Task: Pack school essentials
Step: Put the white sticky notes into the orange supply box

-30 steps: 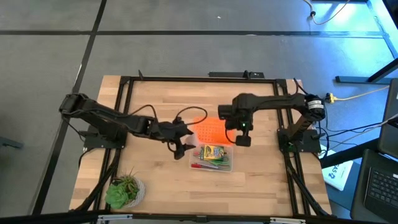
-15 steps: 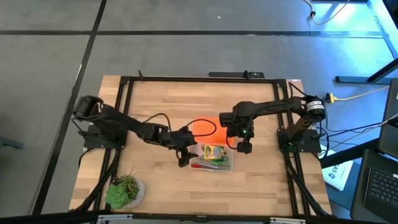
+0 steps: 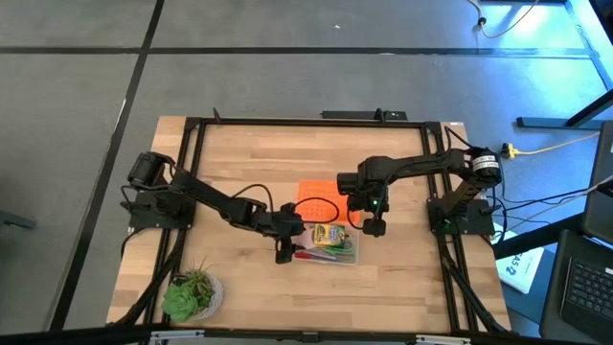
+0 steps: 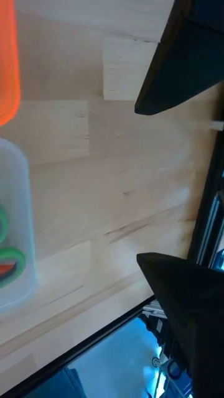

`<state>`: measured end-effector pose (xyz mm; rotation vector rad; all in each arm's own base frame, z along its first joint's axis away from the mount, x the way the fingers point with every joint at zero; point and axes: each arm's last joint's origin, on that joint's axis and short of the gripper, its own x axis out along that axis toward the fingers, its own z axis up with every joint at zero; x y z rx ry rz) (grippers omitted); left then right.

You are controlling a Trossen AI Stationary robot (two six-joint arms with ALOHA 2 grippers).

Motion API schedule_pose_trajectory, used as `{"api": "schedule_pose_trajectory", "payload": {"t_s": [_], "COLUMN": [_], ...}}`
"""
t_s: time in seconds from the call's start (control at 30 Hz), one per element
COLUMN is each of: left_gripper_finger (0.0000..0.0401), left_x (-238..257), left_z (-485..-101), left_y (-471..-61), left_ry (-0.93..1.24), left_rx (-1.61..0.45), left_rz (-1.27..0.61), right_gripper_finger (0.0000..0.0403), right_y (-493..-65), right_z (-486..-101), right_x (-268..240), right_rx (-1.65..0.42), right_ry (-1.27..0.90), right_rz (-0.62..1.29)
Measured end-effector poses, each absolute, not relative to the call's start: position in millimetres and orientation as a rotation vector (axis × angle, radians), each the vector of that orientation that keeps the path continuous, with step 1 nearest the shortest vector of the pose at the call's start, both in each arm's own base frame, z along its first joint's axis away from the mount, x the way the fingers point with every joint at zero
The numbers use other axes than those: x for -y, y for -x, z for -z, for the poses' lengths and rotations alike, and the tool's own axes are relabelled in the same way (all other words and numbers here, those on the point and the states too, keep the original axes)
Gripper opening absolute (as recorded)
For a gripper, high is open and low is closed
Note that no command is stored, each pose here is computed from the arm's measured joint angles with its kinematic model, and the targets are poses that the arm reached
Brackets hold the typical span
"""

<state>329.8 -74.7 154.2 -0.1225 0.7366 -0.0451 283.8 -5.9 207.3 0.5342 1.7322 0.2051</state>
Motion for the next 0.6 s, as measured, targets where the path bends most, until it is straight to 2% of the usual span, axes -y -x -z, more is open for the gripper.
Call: {"api": "schedule_pose_trajectory", "payload": {"t_s": [0.6], "left_gripper_finger": [0.0275], "left_x": [74.8], "left_z": [-145.8], "left_y": [-330.9], "left_ry": [0.069], "left_rx": [-0.761], "left_rz": [0.060], "right_gripper_finger": [0.0381], "right_y": [-302.1], "right_z": [-205.7], "right_x": [6.8], "right_rx": [-1.536], "right_ry": [-0.478], "right_rz": [-0.264]}}
